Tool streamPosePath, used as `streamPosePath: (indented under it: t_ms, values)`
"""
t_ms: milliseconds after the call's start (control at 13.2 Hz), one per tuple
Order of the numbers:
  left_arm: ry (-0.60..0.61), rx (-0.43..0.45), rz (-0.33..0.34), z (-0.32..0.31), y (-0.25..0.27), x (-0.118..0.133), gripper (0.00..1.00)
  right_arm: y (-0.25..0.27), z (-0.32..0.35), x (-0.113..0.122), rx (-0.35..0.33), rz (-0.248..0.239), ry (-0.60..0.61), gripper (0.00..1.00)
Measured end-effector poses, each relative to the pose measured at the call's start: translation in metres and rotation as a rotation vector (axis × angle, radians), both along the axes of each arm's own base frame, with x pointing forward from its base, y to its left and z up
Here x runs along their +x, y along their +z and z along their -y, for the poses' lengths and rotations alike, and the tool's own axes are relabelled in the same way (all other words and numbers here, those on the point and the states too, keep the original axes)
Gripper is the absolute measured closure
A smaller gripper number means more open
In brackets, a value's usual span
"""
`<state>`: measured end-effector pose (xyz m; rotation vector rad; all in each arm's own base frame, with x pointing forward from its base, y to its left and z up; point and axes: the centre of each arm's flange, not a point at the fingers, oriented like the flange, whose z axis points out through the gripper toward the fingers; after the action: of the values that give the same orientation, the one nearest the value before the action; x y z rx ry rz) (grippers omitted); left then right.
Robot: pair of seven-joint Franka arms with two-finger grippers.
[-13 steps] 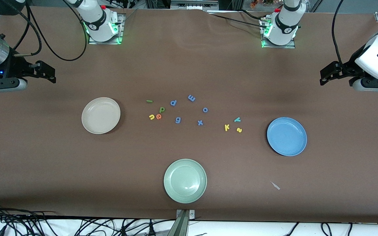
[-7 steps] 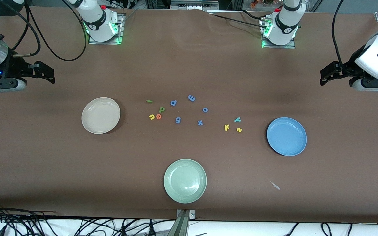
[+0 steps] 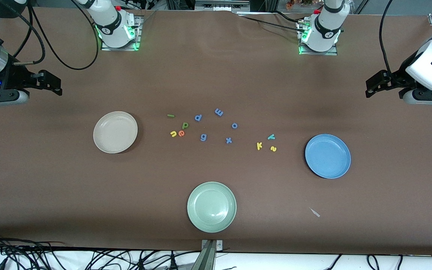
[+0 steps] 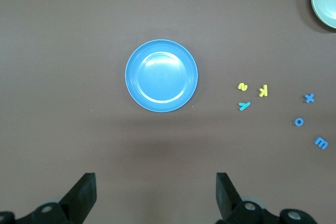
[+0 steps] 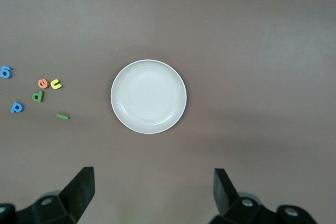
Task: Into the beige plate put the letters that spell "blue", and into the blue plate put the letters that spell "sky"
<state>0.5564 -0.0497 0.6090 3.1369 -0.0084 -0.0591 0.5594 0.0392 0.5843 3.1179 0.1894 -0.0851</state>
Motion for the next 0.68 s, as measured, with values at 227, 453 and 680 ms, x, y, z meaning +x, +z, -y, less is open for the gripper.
streamPosePath:
  t_ms: [227,453,680]
  values:
    - [0.0,0.0,0.0,0.0,0.0,0.0,0.0,0.001,0.0,0.0,0.0,0.002,0.001,0.0]
    - [0.0,0.0,0.0,0.0,0.0,0.0,0.0,0.001,-0.003,-0.001,0.0,-0.003,0.015,0.0]
    - [0.0,0.0,0.0,0.0,0.0,0.0,0.0,-0.001,-0.012,-0.001,0.0,-0.007,0.033,0.0]
